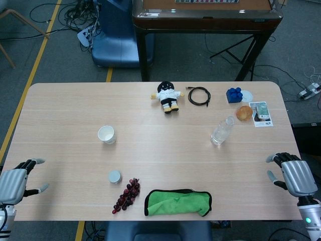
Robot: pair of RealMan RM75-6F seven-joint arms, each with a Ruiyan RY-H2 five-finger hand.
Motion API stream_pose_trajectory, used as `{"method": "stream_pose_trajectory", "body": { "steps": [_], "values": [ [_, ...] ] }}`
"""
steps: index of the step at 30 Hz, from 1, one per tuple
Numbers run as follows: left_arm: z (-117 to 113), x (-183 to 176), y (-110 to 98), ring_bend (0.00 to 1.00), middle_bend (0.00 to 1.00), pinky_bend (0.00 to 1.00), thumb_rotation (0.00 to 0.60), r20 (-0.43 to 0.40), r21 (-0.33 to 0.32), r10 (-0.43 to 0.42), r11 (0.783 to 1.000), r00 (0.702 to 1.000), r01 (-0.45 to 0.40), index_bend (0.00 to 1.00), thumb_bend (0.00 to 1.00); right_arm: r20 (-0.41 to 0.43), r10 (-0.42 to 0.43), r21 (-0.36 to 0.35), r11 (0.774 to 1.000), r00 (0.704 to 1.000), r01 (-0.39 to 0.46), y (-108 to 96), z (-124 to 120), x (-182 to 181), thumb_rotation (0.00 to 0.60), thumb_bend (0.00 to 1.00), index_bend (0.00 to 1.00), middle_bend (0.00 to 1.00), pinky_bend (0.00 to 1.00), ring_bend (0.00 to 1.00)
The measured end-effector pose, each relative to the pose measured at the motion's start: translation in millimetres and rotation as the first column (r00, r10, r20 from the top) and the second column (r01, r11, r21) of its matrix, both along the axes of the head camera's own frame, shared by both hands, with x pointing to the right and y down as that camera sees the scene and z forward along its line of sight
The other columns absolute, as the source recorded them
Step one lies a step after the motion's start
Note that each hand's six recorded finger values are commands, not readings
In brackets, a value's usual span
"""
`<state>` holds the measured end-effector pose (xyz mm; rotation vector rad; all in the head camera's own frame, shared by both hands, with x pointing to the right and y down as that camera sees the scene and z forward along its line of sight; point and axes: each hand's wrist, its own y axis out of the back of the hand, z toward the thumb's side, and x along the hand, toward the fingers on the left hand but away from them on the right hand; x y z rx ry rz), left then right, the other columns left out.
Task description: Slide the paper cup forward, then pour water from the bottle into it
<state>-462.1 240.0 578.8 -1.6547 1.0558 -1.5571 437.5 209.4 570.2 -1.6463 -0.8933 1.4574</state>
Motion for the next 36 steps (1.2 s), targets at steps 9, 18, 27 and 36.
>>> {"method": "stream_pose_trajectory", "body": {
  "steps": [9,18,27,36],
  "values": [
    [25.0,9.7,-18.6,0.14,0.12,0.33,0.600,-0.023,-0.099,-0.018,0.995,1.000,0.016,0.18,0.09,0.000,0.007,0.008,1.000,1.000,-0.007,-0.8,-4.0,1.5,0.600,0.35,0.45,0.43,0.44,0.34],
    [58.1,23.3,-46.1,0.00,0.00,0.15,0.600,0.077,-0.207,0.056,0.978,0.995,-0.039,0.10,0.21,-0.006,0.012,0.004,1.000,1.000,-0.012,-1.2,-4.5,2.6,0.600,0.35,0.45,0.43,0.44,0.34],
    [87.4,37.8,-66.0,0.00,0.00,0.13,0.600,0.121,-0.295,0.117,0.952,0.986,-0.077,0.06,0.23,-0.015,0.019,-0.003,1.000,1.000,-0.019,-1.9,-2.8,4.8,0.600,0.35,0.45,0.43,0.44,0.34],
    [109.5,42.9,-83.3,0.00,0.00,0.11,0.600,0.187,-0.347,0.167,0.933,0.968,-0.094,0.06,0.25,-0.017,0.022,-0.014,1.000,1.000,-0.023,-1.4,-1.0,5.8,0.600,0.35,0.45,0.43,0.44,0.34]
  ]
}}
